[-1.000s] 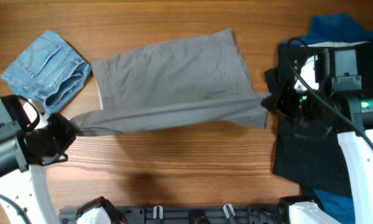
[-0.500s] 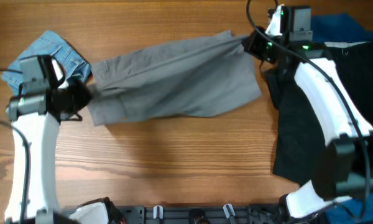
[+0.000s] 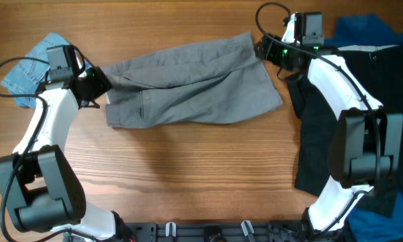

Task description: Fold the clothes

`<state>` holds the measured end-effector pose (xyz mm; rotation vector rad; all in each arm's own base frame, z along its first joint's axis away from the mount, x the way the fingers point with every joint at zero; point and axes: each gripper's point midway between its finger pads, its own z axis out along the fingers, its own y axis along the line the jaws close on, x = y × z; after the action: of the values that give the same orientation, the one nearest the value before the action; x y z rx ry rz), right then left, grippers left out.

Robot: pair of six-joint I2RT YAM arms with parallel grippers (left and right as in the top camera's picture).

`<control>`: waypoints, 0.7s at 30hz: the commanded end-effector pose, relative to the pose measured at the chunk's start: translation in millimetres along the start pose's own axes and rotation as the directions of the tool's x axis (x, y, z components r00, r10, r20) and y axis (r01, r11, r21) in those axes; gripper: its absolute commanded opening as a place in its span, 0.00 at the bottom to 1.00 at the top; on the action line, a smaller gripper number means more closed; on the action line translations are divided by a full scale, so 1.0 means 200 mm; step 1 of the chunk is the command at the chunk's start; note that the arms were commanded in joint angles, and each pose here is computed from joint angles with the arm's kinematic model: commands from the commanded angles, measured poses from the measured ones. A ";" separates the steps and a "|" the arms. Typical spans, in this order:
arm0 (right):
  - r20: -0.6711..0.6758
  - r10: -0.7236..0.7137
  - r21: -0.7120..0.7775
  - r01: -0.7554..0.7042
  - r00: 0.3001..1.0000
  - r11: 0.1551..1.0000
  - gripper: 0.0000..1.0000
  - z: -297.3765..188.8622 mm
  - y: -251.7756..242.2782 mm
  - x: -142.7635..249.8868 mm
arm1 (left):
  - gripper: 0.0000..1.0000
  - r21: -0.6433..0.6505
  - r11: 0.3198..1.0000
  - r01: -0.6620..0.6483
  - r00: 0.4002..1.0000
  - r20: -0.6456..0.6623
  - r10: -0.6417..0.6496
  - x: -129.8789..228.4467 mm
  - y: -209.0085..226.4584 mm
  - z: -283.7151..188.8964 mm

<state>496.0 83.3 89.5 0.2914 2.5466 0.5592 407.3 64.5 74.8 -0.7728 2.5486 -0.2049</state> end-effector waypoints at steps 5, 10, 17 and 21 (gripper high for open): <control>-0.352 0.005 0.248 0.088 0.936 0.965 0.82 -0.20 -0.28 0.42 | 0.49 -0.050 0.989 -0.138 0.942 -0.313 0.116 0.42 0.11 0.02; -0.404 0.074 0.283 0.048 0.912 0.958 0.88 -0.19 -0.33 0.55 | 0.30 -0.042 0.985 -0.168 0.908 -0.395 0.138 0.69 0.22 0.11; -0.383 0.065 0.059 -0.045 0.922 0.997 0.60 0.01 -0.23 0.69 | 0.04 -0.045 0.985 -0.167 0.906 -0.401 0.135 0.72 0.23 0.12; -0.433 0.071 0.110 -0.026 0.898 0.994 0.04 -0.04 -0.30 0.77 | 0.04 -0.065 0.986 -0.150 0.908 -0.404 0.112 0.70 0.26 0.07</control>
<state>369.2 78.5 0.4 0.3049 2.9781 0.5816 301.6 29.4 -4.7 -0.6145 2.9602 -0.2064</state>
